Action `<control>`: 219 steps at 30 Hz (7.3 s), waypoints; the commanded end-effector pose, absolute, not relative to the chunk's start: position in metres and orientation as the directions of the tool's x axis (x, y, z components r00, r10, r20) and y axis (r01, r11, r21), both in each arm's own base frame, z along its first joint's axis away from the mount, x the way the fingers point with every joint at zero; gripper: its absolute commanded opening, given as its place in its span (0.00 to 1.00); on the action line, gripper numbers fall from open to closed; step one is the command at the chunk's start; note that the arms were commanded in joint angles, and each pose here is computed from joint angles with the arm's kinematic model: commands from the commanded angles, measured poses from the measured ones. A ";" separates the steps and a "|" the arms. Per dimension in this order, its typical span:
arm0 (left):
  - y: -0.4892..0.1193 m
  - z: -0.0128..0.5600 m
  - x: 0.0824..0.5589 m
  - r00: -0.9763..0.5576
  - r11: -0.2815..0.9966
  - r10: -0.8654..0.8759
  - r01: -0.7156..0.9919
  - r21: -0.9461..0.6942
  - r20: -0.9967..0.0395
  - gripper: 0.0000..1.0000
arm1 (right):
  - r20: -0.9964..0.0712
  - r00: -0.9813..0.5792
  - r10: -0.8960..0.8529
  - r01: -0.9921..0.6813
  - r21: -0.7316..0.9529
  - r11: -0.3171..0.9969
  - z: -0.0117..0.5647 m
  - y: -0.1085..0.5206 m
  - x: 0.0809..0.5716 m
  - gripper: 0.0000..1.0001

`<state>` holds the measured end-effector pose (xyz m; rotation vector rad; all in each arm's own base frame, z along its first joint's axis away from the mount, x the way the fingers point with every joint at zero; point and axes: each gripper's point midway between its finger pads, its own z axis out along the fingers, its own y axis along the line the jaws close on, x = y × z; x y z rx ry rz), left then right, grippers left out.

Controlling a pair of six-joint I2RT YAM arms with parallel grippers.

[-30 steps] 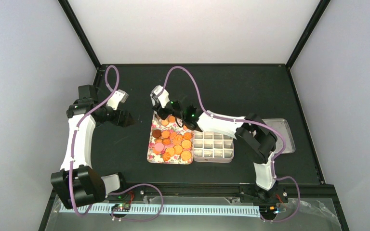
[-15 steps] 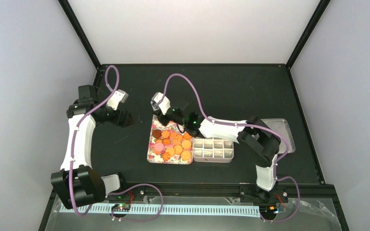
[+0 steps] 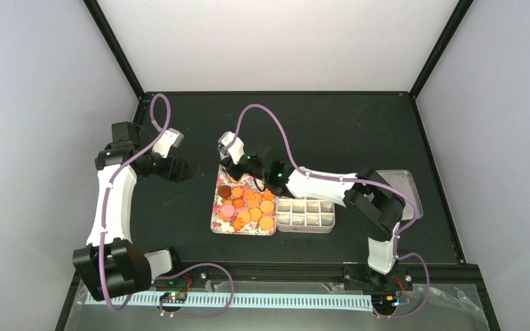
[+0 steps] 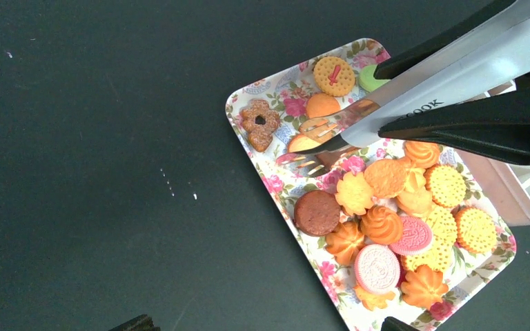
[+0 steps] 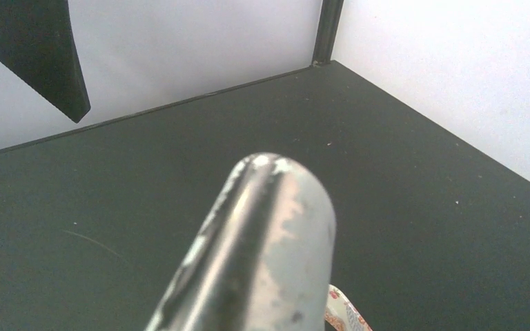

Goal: Pack the cookies

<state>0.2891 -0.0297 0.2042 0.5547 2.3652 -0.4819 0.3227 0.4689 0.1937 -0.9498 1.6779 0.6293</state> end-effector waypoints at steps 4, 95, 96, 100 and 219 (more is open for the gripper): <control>-0.030 0.219 0.286 -0.669 0.835 0.276 0.522 -0.172 -0.690 0.86 | -0.958 -0.133 -0.253 -0.821 -0.037 0.570 0.209 0.467 0.332 0.33; -0.033 0.222 0.287 -0.658 0.824 0.279 0.538 -0.177 -0.700 0.86 | -0.989 -0.109 -0.101 -0.682 0.000 0.732 0.287 0.361 0.339 0.10; -0.034 0.223 0.287 -0.653 0.819 0.278 0.544 -0.182 -0.704 0.86 | -0.988 -0.116 -0.099 -0.662 0.002 0.750 0.286 0.346 0.341 0.11; -0.039 0.226 0.288 -0.641 0.802 0.269 0.562 -0.201 -0.719 0.86 | -0.986 -0.137 -0.091 -0.575 0.004 0.818 0.287 0.289 0.339 0.11; -0.031 0.210 0.283 -0.685 0.823 0.288 0.534 -0.193 -0.669 0.91 | -0.969 -0.172 -0.176 -0.701 -0.005 0.713 0.234 0.432 0.390 0.36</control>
